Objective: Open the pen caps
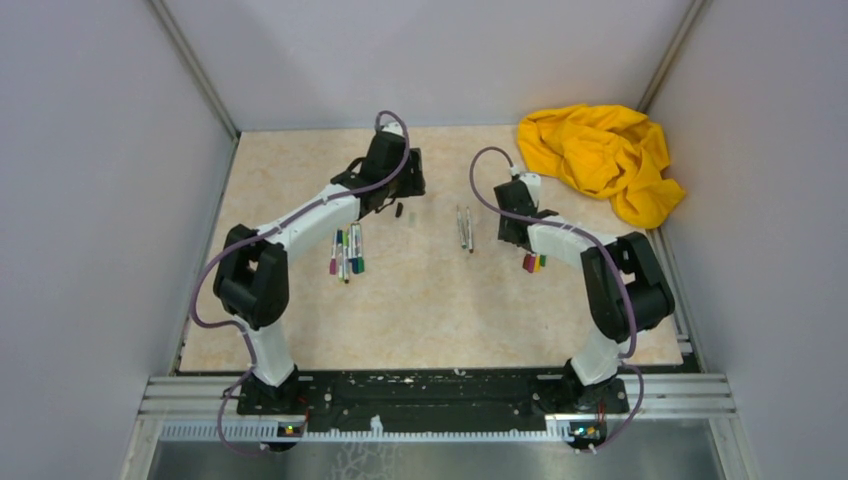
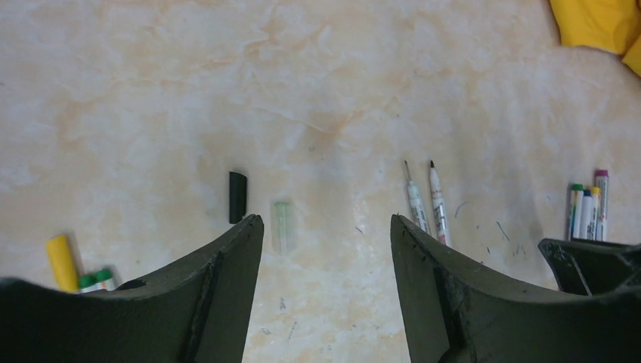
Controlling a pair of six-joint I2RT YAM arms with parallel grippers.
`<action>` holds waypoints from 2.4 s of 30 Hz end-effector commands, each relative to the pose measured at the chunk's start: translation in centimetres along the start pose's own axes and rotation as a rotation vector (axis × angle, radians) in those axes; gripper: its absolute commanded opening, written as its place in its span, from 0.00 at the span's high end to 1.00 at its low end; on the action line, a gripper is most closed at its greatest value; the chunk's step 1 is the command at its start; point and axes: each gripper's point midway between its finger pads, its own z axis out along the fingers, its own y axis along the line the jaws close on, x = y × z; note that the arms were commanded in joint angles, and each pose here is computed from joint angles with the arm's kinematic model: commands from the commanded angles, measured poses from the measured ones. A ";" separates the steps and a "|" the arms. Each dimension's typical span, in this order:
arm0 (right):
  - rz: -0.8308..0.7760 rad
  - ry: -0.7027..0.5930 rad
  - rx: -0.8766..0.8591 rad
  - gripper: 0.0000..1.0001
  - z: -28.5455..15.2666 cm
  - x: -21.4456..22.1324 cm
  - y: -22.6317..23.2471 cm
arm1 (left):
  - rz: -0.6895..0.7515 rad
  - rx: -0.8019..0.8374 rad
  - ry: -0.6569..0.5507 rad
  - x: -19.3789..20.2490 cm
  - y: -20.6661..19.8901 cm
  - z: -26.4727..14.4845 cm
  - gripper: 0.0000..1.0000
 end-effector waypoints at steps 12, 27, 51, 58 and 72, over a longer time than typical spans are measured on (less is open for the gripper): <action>0.078 -0.063 0.091 0.64 -0.2 -2.8 -3.5 | 0.005 0.167 -0.073 -0.2 -4.8 -1.4 0.31; 0.082 -0.036 0.092 0.64 1.6 -2.7 -4.0 | 0.013 0.169 -0.071 0.2 -4.9 -1.2 0.31; 0.068 0.072 0.088 0.75 3.6 -1.0 -3.9 | 0.022 0.152 -0.063 0.8 -4.5 -0.7 0.31; 0.064 0.094 0.058 1.00 3.3 -0.4 -3.5 | 0.019 0.159 -0.057 1.1 -4.4 -1.1 0.31; 0.190 -0.261 -0.438 1.00 -5.4 -10.9 7.1 | -0.058 0.529 0.017 4.4 -9.3 -4.5 0.28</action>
